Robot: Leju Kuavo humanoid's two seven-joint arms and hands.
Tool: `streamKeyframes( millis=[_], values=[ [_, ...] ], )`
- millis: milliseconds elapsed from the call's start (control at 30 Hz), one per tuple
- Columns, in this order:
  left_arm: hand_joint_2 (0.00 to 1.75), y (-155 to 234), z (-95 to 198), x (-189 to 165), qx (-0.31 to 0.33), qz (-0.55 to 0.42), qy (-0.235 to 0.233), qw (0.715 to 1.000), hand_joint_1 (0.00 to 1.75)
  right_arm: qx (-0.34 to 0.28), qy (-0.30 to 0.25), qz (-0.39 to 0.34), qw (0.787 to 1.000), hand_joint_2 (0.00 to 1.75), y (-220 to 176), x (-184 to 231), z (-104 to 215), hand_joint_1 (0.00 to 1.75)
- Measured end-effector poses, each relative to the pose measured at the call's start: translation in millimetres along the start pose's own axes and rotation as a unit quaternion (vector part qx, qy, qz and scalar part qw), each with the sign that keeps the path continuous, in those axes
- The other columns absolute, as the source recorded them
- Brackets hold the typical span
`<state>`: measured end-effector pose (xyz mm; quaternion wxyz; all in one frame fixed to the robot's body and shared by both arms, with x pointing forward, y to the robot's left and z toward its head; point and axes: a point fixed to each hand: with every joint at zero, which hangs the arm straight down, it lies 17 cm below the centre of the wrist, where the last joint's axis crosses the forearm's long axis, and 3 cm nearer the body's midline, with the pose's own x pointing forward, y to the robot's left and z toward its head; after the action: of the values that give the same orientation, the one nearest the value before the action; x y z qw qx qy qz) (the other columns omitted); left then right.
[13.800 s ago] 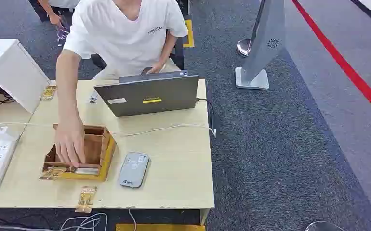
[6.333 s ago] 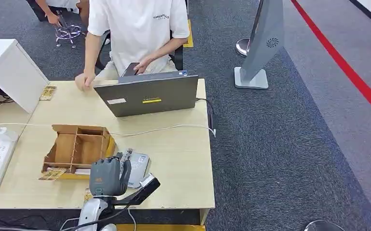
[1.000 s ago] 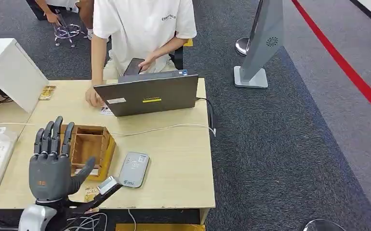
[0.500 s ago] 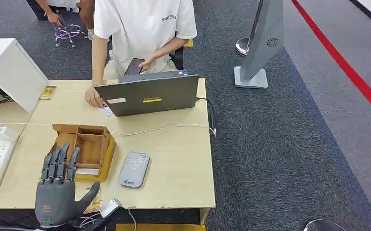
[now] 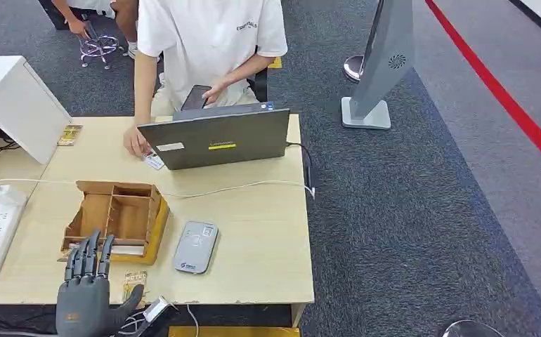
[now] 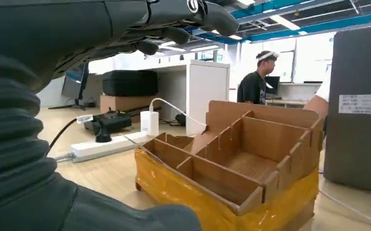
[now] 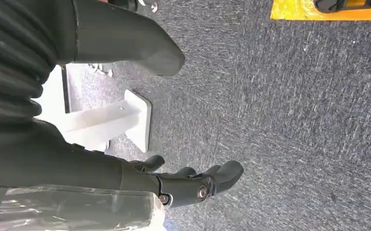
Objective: Pass the card to the sensor for recognition and then transmit it.
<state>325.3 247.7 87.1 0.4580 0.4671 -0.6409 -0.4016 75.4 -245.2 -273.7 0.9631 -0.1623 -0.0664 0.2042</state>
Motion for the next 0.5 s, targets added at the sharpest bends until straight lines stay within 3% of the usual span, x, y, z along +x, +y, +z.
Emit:
streamKeyframes(
  millis=[500],
  values=[
    [1.75, -11.1, 5.7, -32.1, -0.008, -0.030, 0.028, 0.999, 0.00, 0.000, -0.001, 0.004, 1.000, 1.75, -0.1, 0.3, 0.0, 0.00]
  ],
)
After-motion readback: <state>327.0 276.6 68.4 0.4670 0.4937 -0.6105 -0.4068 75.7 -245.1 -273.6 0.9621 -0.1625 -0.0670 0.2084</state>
